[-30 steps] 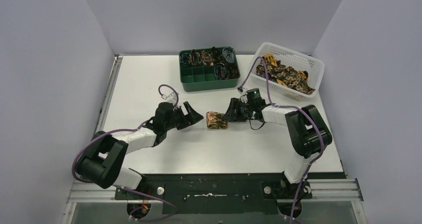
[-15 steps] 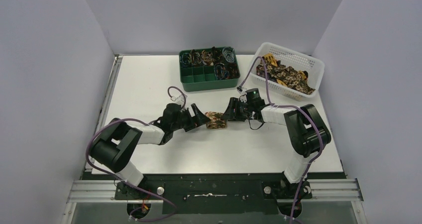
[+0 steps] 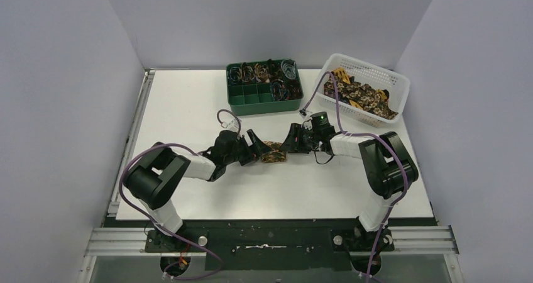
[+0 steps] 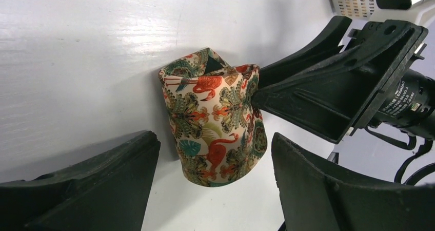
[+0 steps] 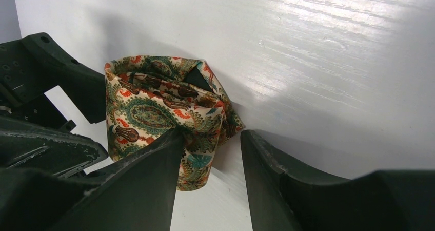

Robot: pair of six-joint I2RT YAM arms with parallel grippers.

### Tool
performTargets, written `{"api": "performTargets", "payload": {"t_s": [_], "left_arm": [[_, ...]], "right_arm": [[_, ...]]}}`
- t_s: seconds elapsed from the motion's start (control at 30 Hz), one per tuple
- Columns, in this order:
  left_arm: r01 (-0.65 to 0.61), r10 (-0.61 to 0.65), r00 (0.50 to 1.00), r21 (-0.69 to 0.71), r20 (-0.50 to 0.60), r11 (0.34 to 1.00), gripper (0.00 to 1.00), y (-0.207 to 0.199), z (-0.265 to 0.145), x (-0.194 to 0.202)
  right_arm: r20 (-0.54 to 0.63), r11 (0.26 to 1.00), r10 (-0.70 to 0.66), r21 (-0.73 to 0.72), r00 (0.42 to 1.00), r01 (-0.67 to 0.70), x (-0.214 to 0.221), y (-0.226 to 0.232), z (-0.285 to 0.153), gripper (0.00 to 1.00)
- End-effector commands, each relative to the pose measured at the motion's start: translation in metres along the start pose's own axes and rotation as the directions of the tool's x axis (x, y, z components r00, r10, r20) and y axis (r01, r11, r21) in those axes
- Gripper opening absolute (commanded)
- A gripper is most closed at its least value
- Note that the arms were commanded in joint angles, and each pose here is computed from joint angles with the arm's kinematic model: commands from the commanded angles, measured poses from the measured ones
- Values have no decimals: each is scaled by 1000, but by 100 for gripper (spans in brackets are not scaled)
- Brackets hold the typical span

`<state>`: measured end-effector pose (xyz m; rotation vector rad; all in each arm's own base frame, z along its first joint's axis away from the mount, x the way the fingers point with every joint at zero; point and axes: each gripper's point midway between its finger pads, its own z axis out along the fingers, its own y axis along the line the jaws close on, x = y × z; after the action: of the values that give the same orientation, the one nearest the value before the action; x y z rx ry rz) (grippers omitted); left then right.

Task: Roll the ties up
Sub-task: Roll the tie at the center of the board.

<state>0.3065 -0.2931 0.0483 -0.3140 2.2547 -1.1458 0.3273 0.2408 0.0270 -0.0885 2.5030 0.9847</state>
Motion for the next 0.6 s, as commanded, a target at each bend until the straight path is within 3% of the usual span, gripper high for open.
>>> {"api": "performTargets", "payload": {"t_s": [0.0, 0.13, 0.33, 0.57], "left_arm": [[30, -29, 998, -12, 51, 999, 77, 1, 9, -2], [24, -24, 1000, -11, 10, 1000, 71, 2, 19, 14], [7, -6, 1000, -32, 12, 999, 52, 6, 19, 17], [-122, 122, 993, -112, -3, 986, 49, 3, 18, 3]], "right_arm": [[-89, 988, 60, 147, 994, -47, 39, -46, 4, 47], [-92, 987, 72, 152, 993, -58, 41, -50, 4, 47], [-89, 989, 83, 130, 993, -71, 39, -48, 0, 47], [-63, 1000, 29, -7, 998, -30, 12, -13, -11, 54]]}}
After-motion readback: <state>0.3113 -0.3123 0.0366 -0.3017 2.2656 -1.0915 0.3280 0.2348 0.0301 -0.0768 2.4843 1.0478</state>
